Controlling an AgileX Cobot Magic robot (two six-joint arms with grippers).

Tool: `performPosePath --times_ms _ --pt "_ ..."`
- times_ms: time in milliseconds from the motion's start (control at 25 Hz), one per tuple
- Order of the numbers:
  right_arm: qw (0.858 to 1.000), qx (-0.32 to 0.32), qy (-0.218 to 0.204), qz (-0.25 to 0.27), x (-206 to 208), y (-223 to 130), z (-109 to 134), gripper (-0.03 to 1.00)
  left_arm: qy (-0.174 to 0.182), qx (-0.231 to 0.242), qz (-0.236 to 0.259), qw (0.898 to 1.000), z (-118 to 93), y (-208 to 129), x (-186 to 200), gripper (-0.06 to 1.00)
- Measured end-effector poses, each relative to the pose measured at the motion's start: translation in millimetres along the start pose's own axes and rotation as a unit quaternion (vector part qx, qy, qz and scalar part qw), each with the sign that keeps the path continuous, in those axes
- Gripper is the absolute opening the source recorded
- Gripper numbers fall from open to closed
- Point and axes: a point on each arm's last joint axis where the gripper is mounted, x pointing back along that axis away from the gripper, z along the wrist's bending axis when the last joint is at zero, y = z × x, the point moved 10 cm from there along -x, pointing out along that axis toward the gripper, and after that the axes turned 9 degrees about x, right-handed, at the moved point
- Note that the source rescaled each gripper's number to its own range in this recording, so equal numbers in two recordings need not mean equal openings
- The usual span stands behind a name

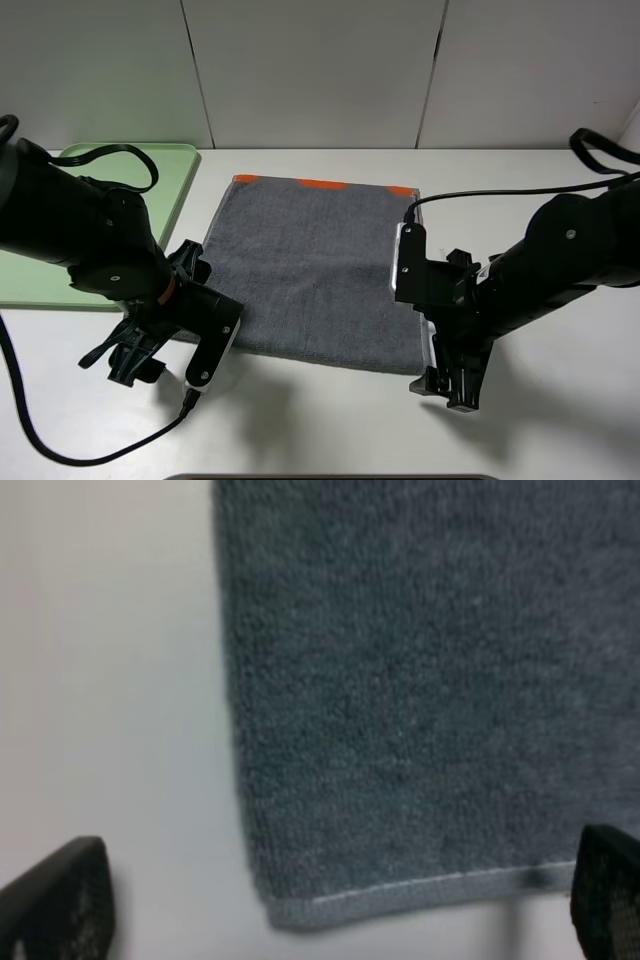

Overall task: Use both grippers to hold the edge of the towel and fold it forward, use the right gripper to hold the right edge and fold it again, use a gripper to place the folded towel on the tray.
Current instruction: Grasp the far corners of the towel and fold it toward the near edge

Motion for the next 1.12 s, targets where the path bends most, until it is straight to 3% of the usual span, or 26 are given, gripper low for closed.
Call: performPosePath --times_ms 720,920,1120 --pt "0.999 -0.046 -0.001 0.020 -20.6 -9.6 -0.3 1.00 0.001 0.000 -0.001 1.000 0.4 0.5 0.0 0.90" --pt "0.999 -0.050 0.000 0.020 -21.1 -8.9 0.3 0.80 0.000 -0.001 -0.003 1.000 0.1 1.4 -1.2 0.72" --pt "0.999 -0.050 -0.010 0.019 -21.3 -8.7 -3.3 0.62 0.001 -0.001 -0.009 1.000 0.0 4.2 -3.1 0.45"
